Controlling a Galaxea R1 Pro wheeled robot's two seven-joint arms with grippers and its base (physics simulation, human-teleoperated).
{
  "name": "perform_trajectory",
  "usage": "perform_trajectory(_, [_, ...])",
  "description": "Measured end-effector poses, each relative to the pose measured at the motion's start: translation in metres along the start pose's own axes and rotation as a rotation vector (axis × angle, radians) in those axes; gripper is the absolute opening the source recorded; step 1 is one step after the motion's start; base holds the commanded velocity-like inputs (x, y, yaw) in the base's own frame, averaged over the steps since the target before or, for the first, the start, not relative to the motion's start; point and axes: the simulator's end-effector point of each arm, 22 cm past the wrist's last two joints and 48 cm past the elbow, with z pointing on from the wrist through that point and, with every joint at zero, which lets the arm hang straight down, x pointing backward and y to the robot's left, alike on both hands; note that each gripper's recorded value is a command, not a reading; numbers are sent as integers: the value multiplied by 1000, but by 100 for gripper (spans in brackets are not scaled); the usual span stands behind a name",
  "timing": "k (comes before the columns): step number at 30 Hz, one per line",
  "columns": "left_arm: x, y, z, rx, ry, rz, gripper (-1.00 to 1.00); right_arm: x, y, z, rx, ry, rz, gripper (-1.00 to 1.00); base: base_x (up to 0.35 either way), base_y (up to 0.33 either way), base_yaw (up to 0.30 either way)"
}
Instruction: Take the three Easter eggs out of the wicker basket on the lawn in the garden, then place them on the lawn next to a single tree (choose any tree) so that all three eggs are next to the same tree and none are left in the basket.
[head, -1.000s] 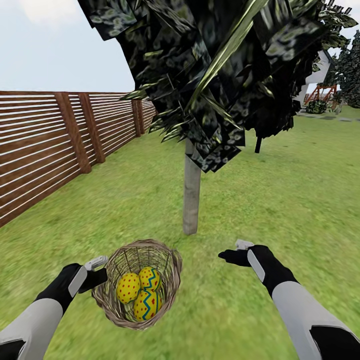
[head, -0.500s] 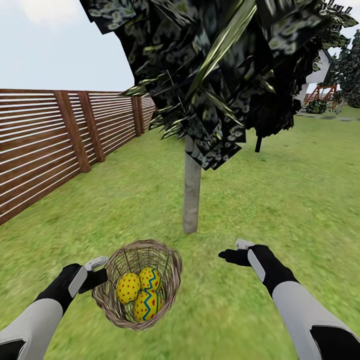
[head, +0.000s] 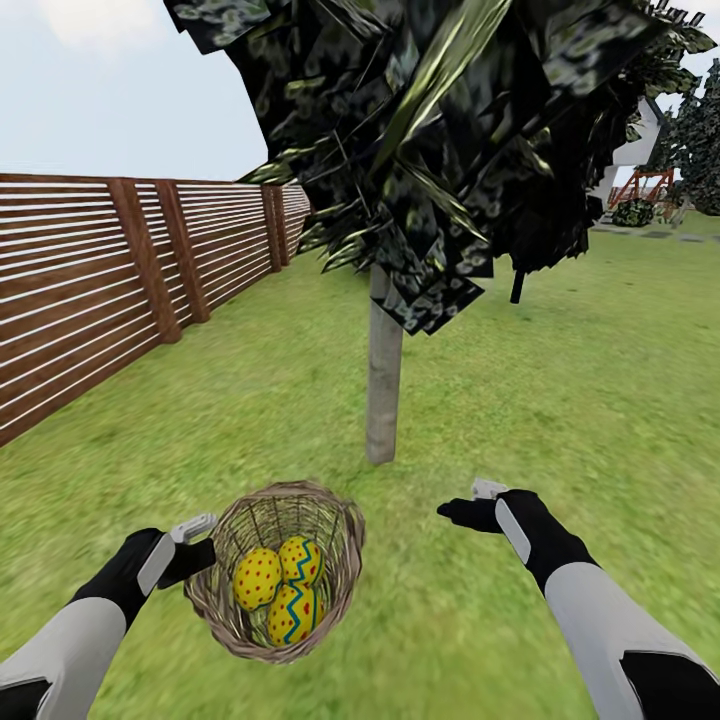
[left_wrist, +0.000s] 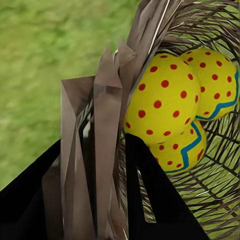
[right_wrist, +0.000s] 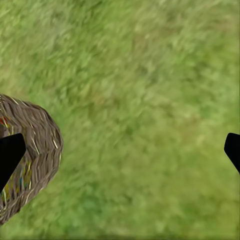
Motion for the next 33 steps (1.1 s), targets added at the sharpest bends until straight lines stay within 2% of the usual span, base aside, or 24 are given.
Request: perform_trajectory(33, [28, 14, 52, -4, 13, 0, -100, 32, -15, 44, 0, -1, 1, 100, 0, 0, 0])
